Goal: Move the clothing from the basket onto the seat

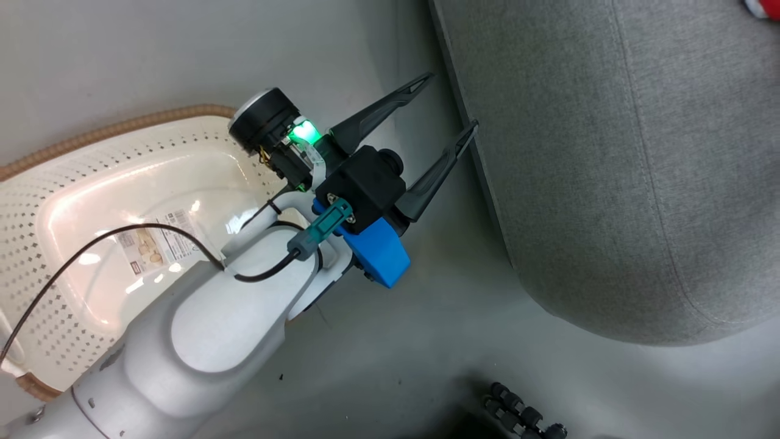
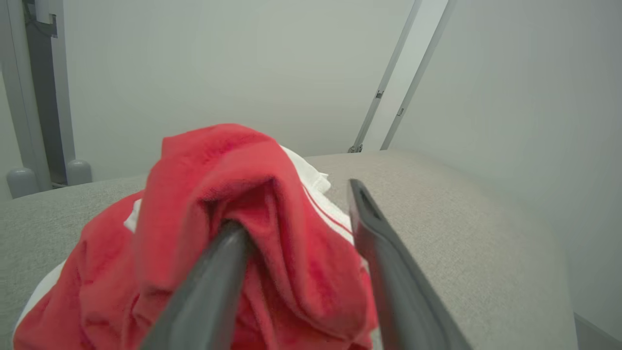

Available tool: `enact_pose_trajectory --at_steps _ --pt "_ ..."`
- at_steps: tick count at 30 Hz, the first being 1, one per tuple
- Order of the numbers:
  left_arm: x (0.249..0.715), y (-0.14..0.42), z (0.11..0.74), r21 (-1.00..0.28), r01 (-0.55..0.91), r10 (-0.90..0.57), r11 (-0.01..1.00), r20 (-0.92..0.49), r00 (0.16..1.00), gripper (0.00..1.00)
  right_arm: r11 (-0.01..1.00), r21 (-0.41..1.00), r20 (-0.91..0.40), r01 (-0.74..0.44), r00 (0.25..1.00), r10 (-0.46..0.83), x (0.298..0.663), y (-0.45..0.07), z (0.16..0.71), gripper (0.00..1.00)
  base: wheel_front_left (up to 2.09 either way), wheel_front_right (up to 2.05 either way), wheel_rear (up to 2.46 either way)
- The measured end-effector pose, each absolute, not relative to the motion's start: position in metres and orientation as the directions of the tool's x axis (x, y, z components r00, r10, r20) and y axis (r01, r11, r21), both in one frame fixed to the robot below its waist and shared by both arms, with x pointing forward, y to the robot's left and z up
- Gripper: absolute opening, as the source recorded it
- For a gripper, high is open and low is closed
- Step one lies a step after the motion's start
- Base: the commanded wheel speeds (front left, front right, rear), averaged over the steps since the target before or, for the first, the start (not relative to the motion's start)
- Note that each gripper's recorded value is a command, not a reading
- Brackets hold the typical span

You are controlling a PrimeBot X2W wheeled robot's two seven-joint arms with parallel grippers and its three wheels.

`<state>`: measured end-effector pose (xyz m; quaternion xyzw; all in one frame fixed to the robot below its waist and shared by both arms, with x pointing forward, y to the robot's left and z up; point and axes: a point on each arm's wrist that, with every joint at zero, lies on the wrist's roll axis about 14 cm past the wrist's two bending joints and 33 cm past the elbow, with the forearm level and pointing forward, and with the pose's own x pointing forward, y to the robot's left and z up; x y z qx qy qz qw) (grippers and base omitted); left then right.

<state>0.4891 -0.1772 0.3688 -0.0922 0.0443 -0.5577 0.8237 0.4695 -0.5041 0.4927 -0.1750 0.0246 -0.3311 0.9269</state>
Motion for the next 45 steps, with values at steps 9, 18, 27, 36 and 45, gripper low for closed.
enact_pose_trajectory --at_steps 9,18,27,36,45 --pt "0.479 -0.177 0.410 -0.184 0.908 -0.914 0.377 0.082 0.397 1.00 0.732 -0.372 0.080 0.571 0.805 -0.587 0.428 -0.483 0.511 1.00 0.00 0.00 0.00" --pt "0.486 -0.147 0.457 -0.170 0.841 -0.839 0.514 0.103 0.534 1.00 0.804 -0.333 0.184 0.492 0.871 -0.457 0.417 -0.436 0.559 1.00 0.00 0.00 0.00" --pt "0.503 -0.076 0.511 -0.132 0.691 -0.675 0.711 0.151 0.723 1.00 0.917 -0.250 0.244 0.310 0.937 -0.250 0.436 -0.355 0.578 1.00 0.00 0.00 0.00" --pt "0.502 0.025 0.540 -0.121 0.447 -0.423 0.886 0.180 0.888 1.00 0.980 -0.181 0.277 0.086 0.960 -0.034 0.452 -0.267 0.585 1.00 0.00 0.00 0.00" --pt "0.465 0.104 0.542 -0.131 0.238 -0.214 0.963 0.169 0.962 1.00 0.994 -0.092 0.256 -0.054 0.964 0.076 0.438 -0.209 0.572 1.00 0.00 0.00 0.00"
